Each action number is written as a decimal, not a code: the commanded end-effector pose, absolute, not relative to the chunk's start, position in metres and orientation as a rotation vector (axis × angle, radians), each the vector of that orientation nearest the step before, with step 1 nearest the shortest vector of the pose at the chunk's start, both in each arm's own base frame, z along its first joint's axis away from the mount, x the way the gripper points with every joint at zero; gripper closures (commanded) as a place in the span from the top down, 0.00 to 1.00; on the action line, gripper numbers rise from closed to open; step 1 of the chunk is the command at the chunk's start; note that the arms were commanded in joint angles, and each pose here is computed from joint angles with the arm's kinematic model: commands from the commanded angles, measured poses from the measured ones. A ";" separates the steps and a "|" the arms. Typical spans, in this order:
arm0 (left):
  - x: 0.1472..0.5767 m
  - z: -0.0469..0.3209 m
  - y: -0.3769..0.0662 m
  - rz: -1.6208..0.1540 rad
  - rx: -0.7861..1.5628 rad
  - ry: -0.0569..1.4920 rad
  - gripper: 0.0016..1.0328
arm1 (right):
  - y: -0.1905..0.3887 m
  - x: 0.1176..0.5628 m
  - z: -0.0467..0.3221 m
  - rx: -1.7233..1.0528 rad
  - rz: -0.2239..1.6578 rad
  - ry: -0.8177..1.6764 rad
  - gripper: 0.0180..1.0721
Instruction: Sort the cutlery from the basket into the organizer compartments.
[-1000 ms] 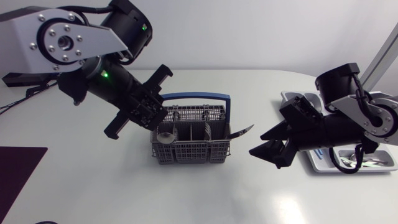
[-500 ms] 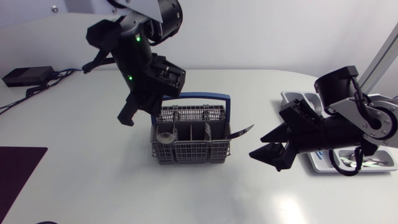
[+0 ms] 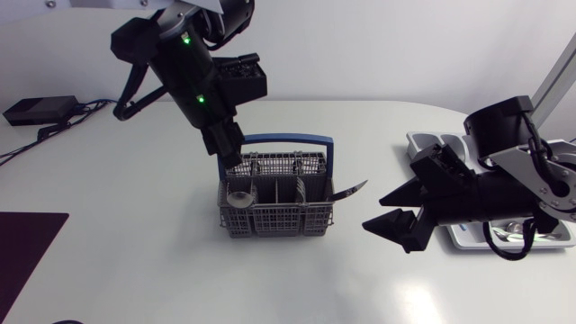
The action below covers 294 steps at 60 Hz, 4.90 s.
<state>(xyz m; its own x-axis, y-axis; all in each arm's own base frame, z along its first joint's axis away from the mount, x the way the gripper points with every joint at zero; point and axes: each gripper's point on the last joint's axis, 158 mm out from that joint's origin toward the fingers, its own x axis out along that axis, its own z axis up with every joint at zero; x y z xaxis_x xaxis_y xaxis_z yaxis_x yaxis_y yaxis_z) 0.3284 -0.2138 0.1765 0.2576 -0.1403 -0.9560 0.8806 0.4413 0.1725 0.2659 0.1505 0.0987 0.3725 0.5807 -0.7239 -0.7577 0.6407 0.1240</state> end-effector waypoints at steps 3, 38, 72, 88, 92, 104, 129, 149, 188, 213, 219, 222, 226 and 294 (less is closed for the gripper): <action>0.328 0.185 -0.207 -0.697 0.671 1.117 0.20 | 0.152 0.255 0.094 -0.252 0.885 0.834 0.87; 0.304 0.186 -0.174 -0.175 0.266 1.107 0.41 | 0.155 0.244 0.107 -0.262 0.888 0.807 0.87; 0.288 0.144 -0.189 -0.154 0.241 1.244 0.39 | 0.156 0.235 0.105 -0.275 0.886 0.812 0.87; 0.283 0.129 -0.199 -0.162 0.279 1.280 0.37 | 0.155 0.236 0.105 -0.283 0.879 0.812 0.87; 0.282 0.125 -0.198 -0.154 0.279 1.289 0.32 | 0.155 0.235 0.105 -0.282 0.880 0.811 0.87; 0.280 0.115 -0.192 -0.133 0.287 1.317 0.21 | 0.155 0.234 0.106 -0.282 0.880 0.809 0.87; 0.295 0.108 -0.191 -0.117 0.255 1.294 0.15 | 0.154 0.230 0.108 -0.285 0.882 0.805 0.87; 0.304 0.101 -0.195 -0.127 0.237 1.258 0.14 | 0.154 0.230 0.109 -0.286 0.881 0.802 0.87; 0.311 0.135 -0.208 -0.204 0.298 1.153 0.03 | 0.154 0.229 0.109 -0.287 0.882 0.797 0.87; 0.328 0.182 -0.225 -0.259 0.431 1.054 0.03 | 0.153 0.230 0.110 -0.294 0.881 0.791 0.88; 0.327 0.191 -0.226 -0.269 0.474 1.047 0.03 | 0.153 0.230 0.110 -0.295 0.882 0.788 0.89; 0.327 0.195 -0.227 -0.273 0.496 1.036 0.03 | 0.153 0.230 0.110 -0.295 0.882 0.789 0.89; 0.322 0.198 -0.228 -0.283 0.521 1.037 0.03 | 0.153 0.230 0.110 -0.298 0.883 0.788 0.89; 0.277 0.272 -0.265 -0.539 0.245 1.045 0.03 | 0.180 0.225 0.208 -0.512 0.909 0.401 0.93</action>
